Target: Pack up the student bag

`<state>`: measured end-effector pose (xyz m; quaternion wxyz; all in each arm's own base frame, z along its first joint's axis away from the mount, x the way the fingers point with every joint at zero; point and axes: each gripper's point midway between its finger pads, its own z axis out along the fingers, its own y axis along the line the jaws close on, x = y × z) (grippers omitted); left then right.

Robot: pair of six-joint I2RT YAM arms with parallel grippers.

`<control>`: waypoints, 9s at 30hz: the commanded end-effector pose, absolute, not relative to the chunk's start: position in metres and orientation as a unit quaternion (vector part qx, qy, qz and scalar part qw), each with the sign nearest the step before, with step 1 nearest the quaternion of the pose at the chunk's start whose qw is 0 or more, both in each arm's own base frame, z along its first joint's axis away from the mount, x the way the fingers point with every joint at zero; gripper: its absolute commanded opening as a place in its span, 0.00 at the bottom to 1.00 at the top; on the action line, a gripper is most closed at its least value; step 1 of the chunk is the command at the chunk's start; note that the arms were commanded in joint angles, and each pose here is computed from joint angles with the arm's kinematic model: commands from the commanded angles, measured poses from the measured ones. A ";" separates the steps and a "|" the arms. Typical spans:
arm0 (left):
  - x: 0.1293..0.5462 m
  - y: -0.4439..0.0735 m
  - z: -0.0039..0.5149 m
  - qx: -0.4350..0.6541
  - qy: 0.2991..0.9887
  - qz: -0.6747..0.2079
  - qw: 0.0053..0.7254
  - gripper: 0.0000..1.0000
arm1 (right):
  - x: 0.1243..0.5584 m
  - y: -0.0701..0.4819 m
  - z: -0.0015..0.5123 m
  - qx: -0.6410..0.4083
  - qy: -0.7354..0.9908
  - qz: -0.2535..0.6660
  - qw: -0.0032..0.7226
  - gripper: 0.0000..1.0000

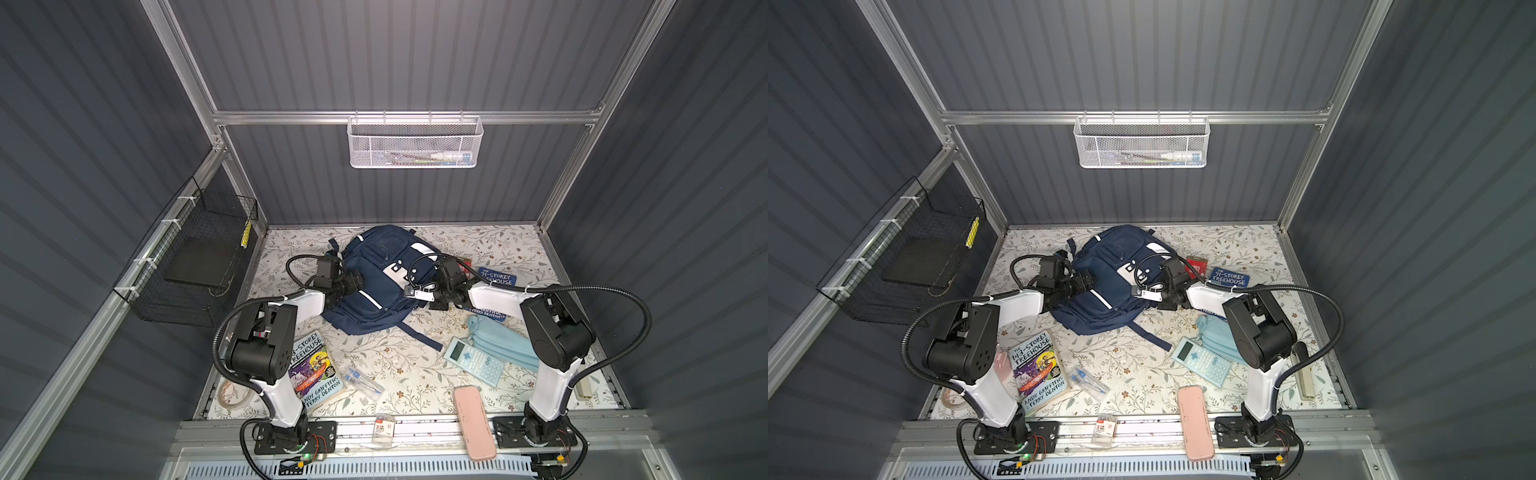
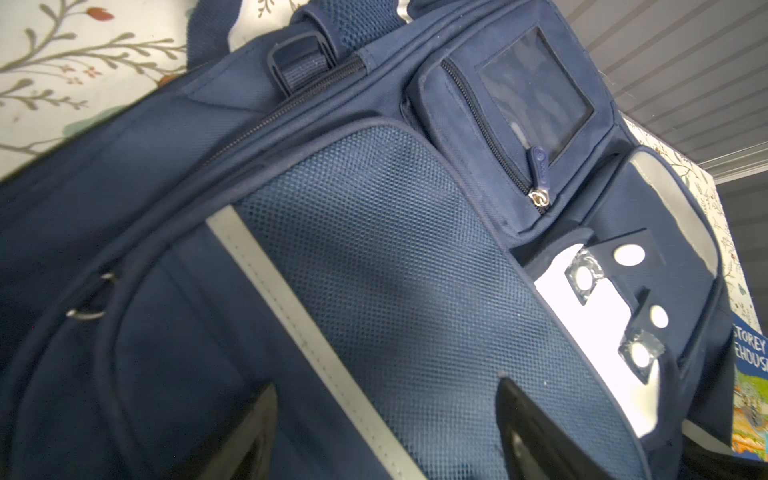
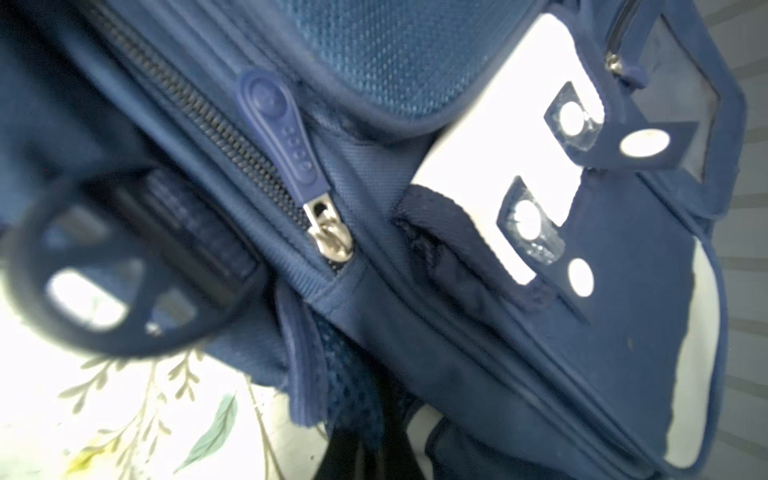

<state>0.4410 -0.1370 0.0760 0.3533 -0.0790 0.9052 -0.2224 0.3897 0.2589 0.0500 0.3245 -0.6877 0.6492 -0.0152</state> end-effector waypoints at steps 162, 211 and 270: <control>0.290 -0.154 0.163 -0.373 0.651 -0.575 0.327 0.00 | 0.343 0.274 0.100 -0.614 0.565 -0.093 0.544 0.00; 0.307 -0.157 0.185 -0.340 0.672 -0.542 0.372 0.00 | 0.248 0.355 0.100 -0.688 0.574 0.083 0.437 0.00; 0.265 -0.223 0.192 -0.252 0.707 -0.567 0.340 0.00 | 0.274 0.371 0.118 -0.690 0.584 0.105 0.414 0.00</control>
